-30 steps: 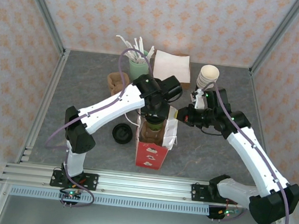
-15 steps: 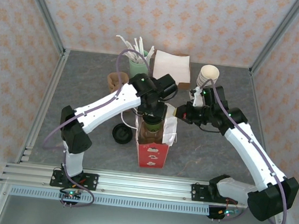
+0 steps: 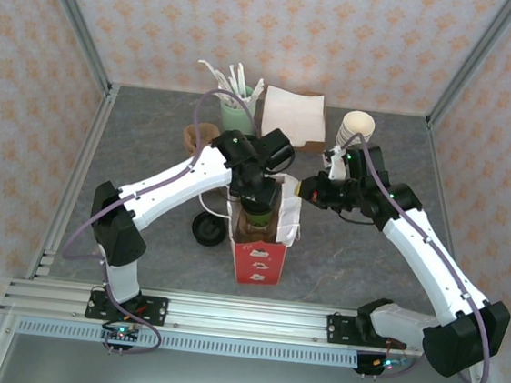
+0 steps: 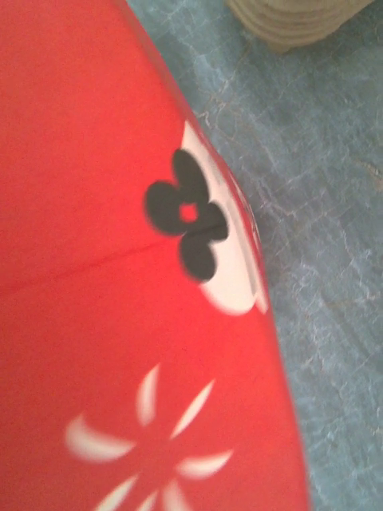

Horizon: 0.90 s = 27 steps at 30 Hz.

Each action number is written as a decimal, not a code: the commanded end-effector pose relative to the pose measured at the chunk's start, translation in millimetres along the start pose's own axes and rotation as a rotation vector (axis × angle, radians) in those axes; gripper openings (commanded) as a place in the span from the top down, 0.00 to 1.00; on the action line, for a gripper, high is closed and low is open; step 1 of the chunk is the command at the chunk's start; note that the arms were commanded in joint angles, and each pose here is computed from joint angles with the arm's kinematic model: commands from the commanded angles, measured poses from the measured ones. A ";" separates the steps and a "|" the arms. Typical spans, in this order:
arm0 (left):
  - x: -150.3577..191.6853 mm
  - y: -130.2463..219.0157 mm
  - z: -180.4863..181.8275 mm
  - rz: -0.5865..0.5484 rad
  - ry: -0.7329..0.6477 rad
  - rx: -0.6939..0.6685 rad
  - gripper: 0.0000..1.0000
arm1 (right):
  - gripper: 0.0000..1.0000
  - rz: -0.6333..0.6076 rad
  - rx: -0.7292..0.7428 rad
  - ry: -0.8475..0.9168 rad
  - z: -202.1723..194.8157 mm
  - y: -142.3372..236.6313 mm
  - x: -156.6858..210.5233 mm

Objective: Pack the takeout coffee

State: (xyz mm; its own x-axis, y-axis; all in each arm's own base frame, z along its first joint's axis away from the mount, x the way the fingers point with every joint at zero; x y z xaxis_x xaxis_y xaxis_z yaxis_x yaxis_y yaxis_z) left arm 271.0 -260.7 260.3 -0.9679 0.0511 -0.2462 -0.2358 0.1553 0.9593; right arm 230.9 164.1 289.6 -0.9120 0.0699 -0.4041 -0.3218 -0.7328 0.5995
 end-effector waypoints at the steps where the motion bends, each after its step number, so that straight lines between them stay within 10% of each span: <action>1: -10.9 2.2 12.2 -0.043 -0.026 -0.019 0.43 | 1.00 -0.024 0.027 0.037 -4.9 -3.3 -3.6; 27: -3.4 -0.5 14.9 -0.038 -0.023 -0.010 0.44 | 1.00 -0.050 0.023 0.002 9.2 -12.5 -22.1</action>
State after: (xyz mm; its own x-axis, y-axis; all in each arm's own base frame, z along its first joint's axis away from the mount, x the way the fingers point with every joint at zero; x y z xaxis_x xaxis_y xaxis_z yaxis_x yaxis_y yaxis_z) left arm 281.6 -252.3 246.4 -0.9629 0.1040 -0.2491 -0.2305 0.1633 0.9593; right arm 250.4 176.9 288.4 -0.9115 0.0848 -0.4026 -0.3372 -0.7146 0.6129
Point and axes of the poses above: each hand's point on the last joint's axis, 136 mm out from that joint toward the fingers, its own y axis back along the fingers, its own z axis along the line the jaws close on, x = y × z, the point moved 7 cm from there along y, back along the fingers, and after that the axes turned 6 degrees about y, right-handed, at the moved point
